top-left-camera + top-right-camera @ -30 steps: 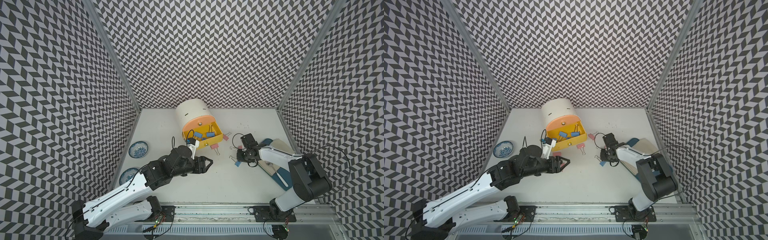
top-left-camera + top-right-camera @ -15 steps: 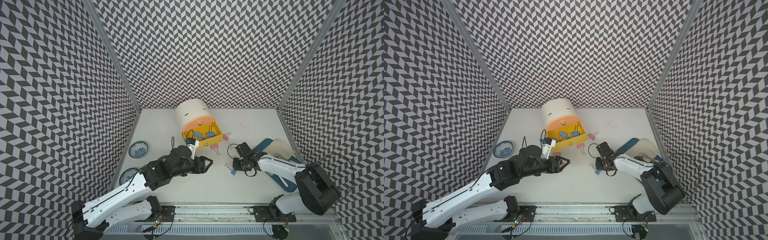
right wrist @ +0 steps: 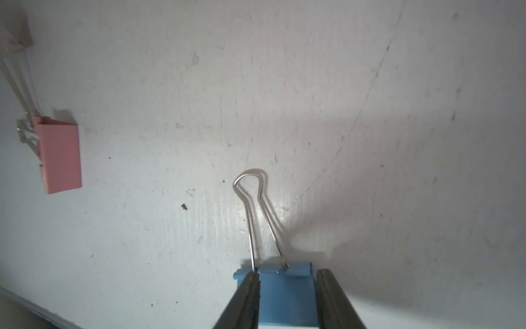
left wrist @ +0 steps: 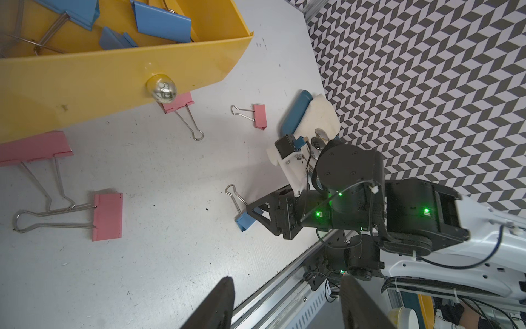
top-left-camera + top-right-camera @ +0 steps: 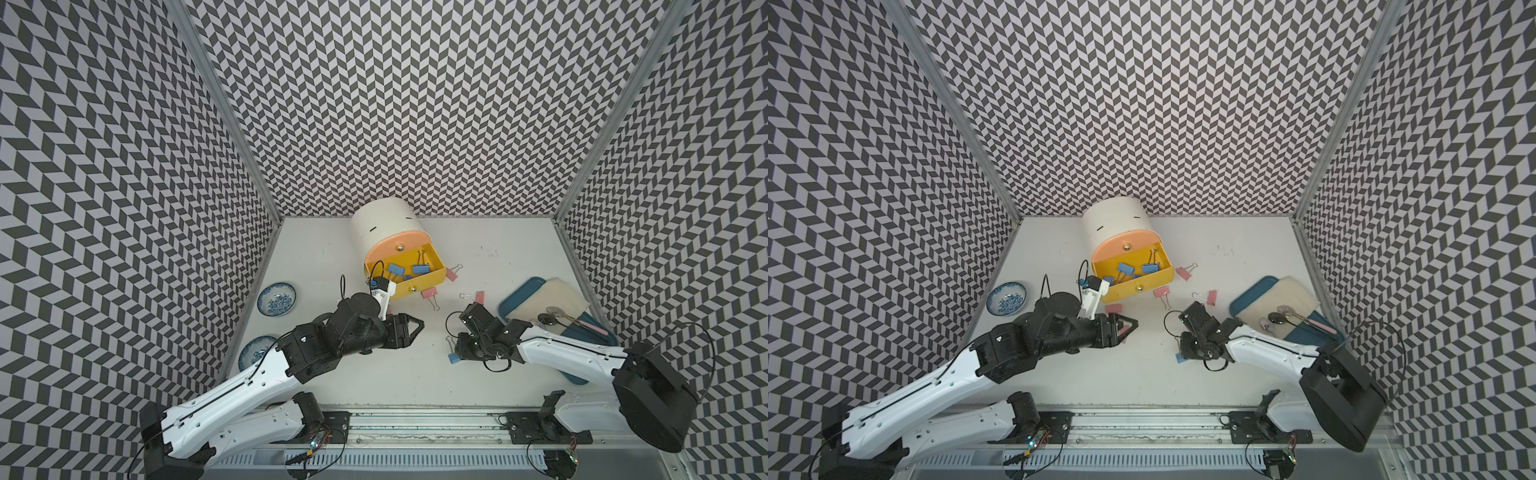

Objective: Put the binder clips in the drawer according to color
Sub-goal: Move the binder clip to the center of the board, then pick up the binder clip at the center of the board, then place the binder clip in the drawer, then close the drawer in the storage box.

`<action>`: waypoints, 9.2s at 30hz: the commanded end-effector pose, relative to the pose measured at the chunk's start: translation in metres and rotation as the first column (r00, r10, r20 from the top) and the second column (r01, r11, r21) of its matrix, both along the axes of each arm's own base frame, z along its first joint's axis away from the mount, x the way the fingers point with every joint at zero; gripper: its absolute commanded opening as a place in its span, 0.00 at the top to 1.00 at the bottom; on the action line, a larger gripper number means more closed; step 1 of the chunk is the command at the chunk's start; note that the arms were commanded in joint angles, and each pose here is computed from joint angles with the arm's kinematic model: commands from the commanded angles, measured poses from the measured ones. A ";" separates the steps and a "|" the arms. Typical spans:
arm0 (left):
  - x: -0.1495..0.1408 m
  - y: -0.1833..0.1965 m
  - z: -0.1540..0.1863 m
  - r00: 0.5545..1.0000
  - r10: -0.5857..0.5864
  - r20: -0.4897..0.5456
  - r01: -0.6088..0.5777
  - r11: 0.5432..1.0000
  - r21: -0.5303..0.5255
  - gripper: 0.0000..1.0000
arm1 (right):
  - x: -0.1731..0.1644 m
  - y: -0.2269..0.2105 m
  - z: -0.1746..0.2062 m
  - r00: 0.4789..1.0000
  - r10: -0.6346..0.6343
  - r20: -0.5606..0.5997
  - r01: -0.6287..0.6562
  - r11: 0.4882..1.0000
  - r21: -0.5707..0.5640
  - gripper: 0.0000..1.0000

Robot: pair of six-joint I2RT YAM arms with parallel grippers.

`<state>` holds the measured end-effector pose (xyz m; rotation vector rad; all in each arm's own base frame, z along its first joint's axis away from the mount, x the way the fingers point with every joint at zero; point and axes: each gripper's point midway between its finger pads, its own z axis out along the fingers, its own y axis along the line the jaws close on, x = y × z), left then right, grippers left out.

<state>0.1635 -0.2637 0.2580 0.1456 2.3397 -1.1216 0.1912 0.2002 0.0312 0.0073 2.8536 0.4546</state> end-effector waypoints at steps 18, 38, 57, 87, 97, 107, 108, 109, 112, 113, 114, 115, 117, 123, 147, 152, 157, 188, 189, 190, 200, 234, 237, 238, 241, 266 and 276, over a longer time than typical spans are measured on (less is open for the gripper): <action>-0.002 0.003 0.013 0.999 -0.006 0.034 0.006 1.000 -0.017 0.37 | -0.008 0.013 0.015 0.993 0.104 0.061 -0.095 0.986 -0.136 0.26; -0.002 0.004 0.009 1.000 -0.002 0.029 0.002 1.000 -0.017 0.36 | -0.010 0.017 -0.009 0.984 0.179 0.019 -0.167 0.944 -0.284 0.32; 0.005 0.002 0.015 0.998 0.016 0.053 -0.016 1.000 -0.008 0.36 | -0.004 0.024 0.048 0.984 0.128 0.122 -0.108 0.982 -0.157 0.63; 0.086 -0.007 0.098 0.989 -0.026 0.145 0.044 0.992 -0.120 0.36 | 0.075 0.049 0.259 0.897 0.002 0.443 -0.118 0.965 0.234 0.65; 0.111 0.033 0.103 0.985 0.060 0.160 -0.047 0.995 -0.089 0.37 | 0.094 0.106 0.276 0.888 0.094 0.450 -0.261 0.909 0.325 0.65; 0.119 0.078 0.086 0.980 0.150 0.129 -0.141 0.987 -0.079 0.37 | 0.107 0.162 0.267 0.881 0.194 0.433 -0.355 0.874 0.332 0.65; 0.120 0.082 0.084 0.979 0.159 0.125 -0.150 0.986 -0.077 0.37 | 0.108 0.167 0.265 0.881 0.202 0.429 -0.360 0.873 0.330 0.65; 0.119 0.085 0.081 0.979 0.164 0.120 -0.155 0.985 -0.076 0.37 | 0.109 0.172 0.263 0.880 0.209 0.426 -0.365 0.872 0.327 0.65; 0.118 0.095 0.075 0.977 0.183 0.111 -0.175 0.982 -0.076 0.37 | 0.112 0.184 0.259 0.876 0.229 0.424 -0.382 0.867 0.320 0.65; 0.118 0.098 0.073 0.976 0.188 0.106 -0.181 0.981 -0.077 0.37 | 0.114 0.188 0.257 0.874 0.236 0.424 -0.386 0.867 0.314 0.64; 0.117 0.100 0.071 0.976 0.193 0.101 -0.186 0.980 -0.077 0.37 | 0.116 0.190 0.255 0.874 0.240 0.422 -0.387 0.869 0.308 0.64; 0.117 0.102 0.069 0.976 0.196 0.098 -0.189 0.979 -0.075 0.37 | 0.118 0.193 0.252 0.874 0.246 0.419 -0.390 0.870 0.302 0.63; 0.116 0.105 0.065 0.975 0.202 0.092 -0.196 0.978 -0.072 0.37 | 0.122 0.198 0.247 0.874 0.254 0.415 -0.390 0.875 0.286 0.63; 0.113 0.111 0.055 0.974 0.215 0.074 -0.211 0.975 -0.068 0.37 | 0.136 0.202 0.231 0.877 0.259 0.405 -0.369 0.902 0.222 0.61; 0.109 0.112 0.052 0.974 0.219 0.059 -0.215 0.974 -0.079 0.37 | 0.164 0.211 0.224 0.868 0.251 0.428 -0.337 0.931 0.137 0.29; 0.109 0.112 0.054 0.974 0.219 0.059 -0.214 0.973 -0.082 0.37 | 0.164 0.211 0.232 0.864 0.246 0.439 -0.337 0.931 0.142 0.28; 0.108 0.112 0.057 0.974 0.220 0.062 -0.214 0.973 -0.087 0.37 | 0.164 0.206 0.243 0.858 0.234 0.457 -0.332 0.932 0.145 0.31; 0.051 0.081 -0.015 0.976 0.169 -0.137 -0.188 0.973 -0.137 0.59 | 0.111 0.075 0.200 0.938 0.114 0.329 -0.212 0.936 0.280 0.64; 0.050 0.080 -0.020 0.974 0.169 -0.149 -0.190 0.971 -0.142 0.59 | 0.111 0.069 0.197 0.942 0.100 0.321 -0.200 0.934 0.296 0.66; 0.048 0.078 -0.025 0.974 0.160 -0.160 -0.185 0.971 -0.155 0.60 | 0.111 0.064 0.193 0.946 0.090 0.311 -0.192 0.930 0.315 0.66; 0.056 0.066 -0.053 0.966 0.127 -0.226 -0.175 0.962 -0.211 0.62 | 0.123 0.048 0.179 0.972 0.027 0.235 -0.140 0.866 0.481 0.68; 0.112 0.095 -0.089 0.940 0.225 -0.256 -0.270 0.951 -0.154 0.58 | 0.173 0.050 0.147 0.989 -0.001 0.145 -0.081 0.825 0.559 0.69; 0.116 0.097 -0.090 0.938 0.231 -0.260 -0.278 0.948 -0.158 0.58 | 0.174 0.051 0.147 0.989 0.001 0.145 -0.083 0.824 0.561 0.69; 0.117 0.097 -0.091 0.937 0.234 -0.261 -0.280 0.947 -0.158 0.58 | 0.174 0.052 0.147 0.990 0.001 0.143 -0.082 0.824 0.561 0.69; 0.121 0.101 -0.092 0.934 0.244 -0.261 -0.290 0.944 -0.154 0.58 | 0.174 0.053 0.146 0.990 0.001 0.138 -0.080 0.818 0.570 0.69; 0.154 0.113 -0.091 0.929 0.258 -0.265 -0.306 0.938 -0.161 0.58 | 0.199 0.065 0.145 0.990 0.009 0.137 -0.088 0.808 0.583 0.69; 0.160 0.113 -0.093 0.929 0.254 -0.268 -0.304 0.938 -0.165 0.58 | 0.215 0.070 0.148 0.990 0.003 0.139 -0.085 0.803 0.590 0.69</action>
